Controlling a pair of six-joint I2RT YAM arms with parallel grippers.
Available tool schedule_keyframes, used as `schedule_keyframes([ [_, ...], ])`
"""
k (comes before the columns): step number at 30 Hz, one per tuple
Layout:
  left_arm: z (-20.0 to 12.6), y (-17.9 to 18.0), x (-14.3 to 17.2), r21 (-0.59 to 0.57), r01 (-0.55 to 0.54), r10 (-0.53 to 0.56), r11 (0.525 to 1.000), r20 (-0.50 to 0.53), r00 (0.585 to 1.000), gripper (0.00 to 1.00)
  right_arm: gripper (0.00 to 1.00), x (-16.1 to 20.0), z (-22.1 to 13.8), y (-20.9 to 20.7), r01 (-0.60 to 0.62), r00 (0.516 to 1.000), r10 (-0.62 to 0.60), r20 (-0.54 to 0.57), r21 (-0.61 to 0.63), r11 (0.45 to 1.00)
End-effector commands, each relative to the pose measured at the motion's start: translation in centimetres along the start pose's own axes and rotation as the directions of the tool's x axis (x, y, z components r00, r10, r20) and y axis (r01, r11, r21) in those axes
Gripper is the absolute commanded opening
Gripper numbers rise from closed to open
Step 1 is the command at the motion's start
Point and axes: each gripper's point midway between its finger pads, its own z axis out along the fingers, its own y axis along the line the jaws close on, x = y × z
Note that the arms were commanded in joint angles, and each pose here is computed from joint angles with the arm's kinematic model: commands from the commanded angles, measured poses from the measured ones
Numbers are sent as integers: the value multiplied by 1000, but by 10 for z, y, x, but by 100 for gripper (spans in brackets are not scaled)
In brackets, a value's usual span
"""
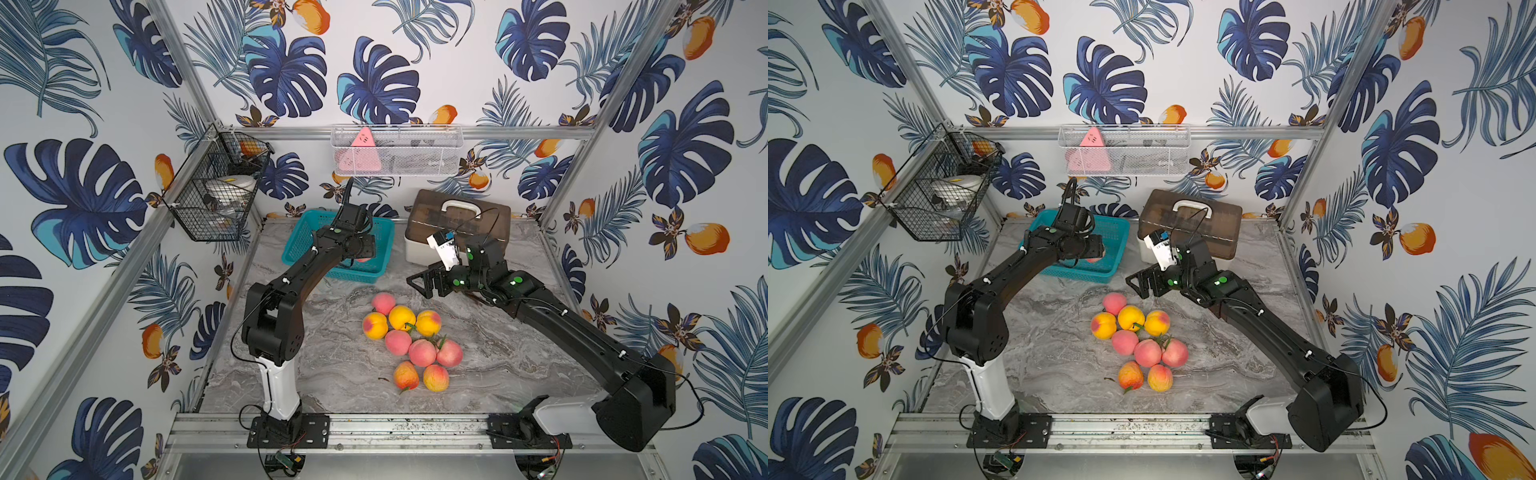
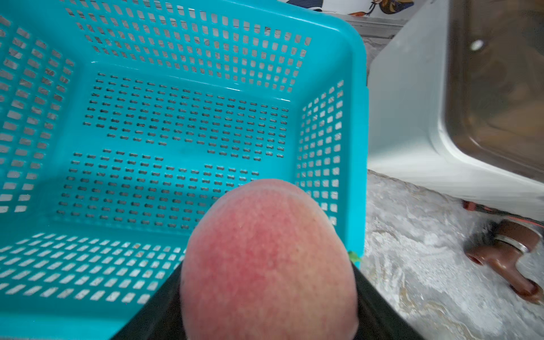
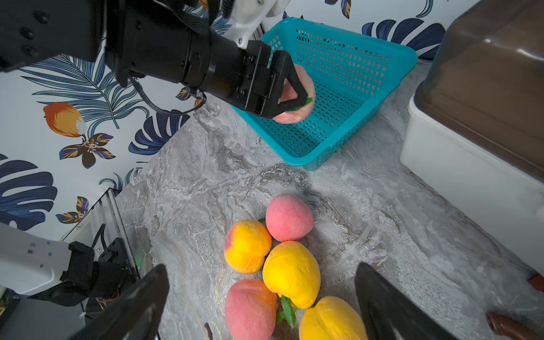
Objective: Put the peaches into the basket
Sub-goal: Place the peach in the basket.
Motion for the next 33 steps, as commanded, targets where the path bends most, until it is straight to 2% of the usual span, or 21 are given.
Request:
schedule_keyframes([
  [1, 10, 8, -14, -13, 2, -1, 1000, 34, 999, 58, 100, -10, 1, 0, 38, 999, -38, 28, 6, 999],
  [7, 37, 22, -19, -52, -1, 2, 999, 34, 999, 58, 100, -7, 4, -14, 11, 1000, -11, 24, 17, 1000],
  [16, 78, 18, 3, -22, 15, -16, 1000, -26, 1000, 58, 100, -3, 7, -14, -11, 1000, 11, 18, 8, 1000],
  [33, 102, 7, 28, -19, -22, 20, 1000, -95, 995, 60, 100, 5, 2, -22, -15, 1000, 15, 6, 43, 999],
])
